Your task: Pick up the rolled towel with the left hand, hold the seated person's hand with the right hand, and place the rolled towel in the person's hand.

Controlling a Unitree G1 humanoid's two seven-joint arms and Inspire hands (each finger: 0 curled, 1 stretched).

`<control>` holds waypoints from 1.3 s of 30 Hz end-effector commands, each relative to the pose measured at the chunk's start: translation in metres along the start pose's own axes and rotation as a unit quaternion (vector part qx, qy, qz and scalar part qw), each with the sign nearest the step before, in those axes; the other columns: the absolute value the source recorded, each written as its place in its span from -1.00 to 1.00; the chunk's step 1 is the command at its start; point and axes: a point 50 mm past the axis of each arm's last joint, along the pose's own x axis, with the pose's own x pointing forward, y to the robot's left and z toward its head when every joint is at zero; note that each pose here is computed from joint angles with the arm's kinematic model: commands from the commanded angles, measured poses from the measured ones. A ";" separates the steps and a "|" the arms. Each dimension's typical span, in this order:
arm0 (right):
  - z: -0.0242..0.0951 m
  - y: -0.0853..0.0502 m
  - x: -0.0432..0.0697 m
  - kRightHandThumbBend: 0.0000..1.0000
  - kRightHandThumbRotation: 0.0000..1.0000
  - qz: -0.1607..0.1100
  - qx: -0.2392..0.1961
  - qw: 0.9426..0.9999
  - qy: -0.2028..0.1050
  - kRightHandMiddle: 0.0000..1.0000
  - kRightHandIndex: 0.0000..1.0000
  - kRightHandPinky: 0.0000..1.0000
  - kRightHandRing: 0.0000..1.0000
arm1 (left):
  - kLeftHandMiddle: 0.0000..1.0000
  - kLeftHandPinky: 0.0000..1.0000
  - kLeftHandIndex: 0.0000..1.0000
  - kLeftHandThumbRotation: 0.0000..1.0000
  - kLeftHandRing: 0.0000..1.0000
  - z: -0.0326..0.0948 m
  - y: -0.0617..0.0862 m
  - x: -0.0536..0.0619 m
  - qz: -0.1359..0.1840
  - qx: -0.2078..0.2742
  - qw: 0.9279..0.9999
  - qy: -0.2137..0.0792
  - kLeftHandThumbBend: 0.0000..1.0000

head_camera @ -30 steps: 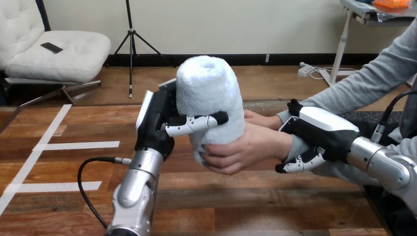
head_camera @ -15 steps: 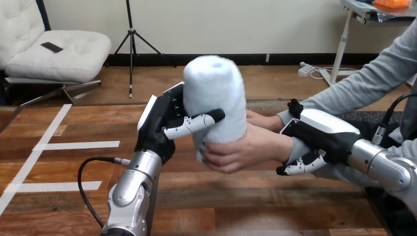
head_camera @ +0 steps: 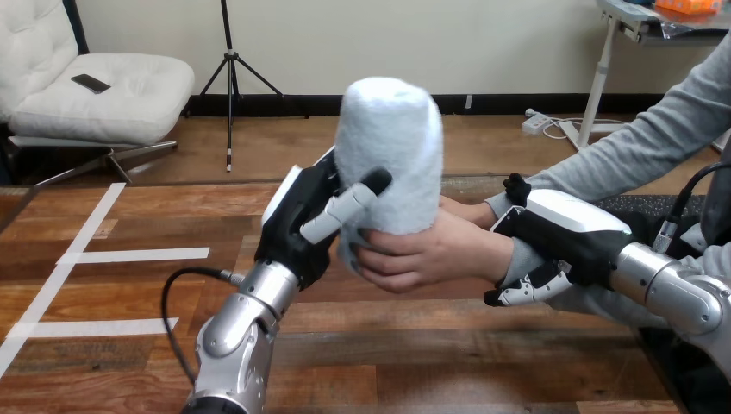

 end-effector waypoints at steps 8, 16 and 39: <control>0.013 -0.021 0.006 0.11 -0.73 -0.046 0.003 0.998 -0.035 -0.43 -0.43 -0.62 -0.54 | 0.95 0.70 0.91 0.36 0.93 0.020 -0.008 0.012 -0.042 -0.009 0.998 -0.049 1.00; 0.013 -0.021 0.006 0.11 -0.73 -0.046 0.006 0.998 -0.036 -0.42 -0.42 -0.61 -0.53 | 0.99 0.84 0.96 0.64 0.99 0.021 -0.008 0.010 -0.035 -0.016 0.998 -0.057 1.00; 0.012 -0.021 0.006 0.71 0.03 -0.025 0.023 0.999 -0.019 0.12 0.15 -0.10 0.01 | 1.00 0.96 0.96 1.00 1.00 0.022 -0.006 0.004 -0.005 -0.022 0.997 -0.073 1.00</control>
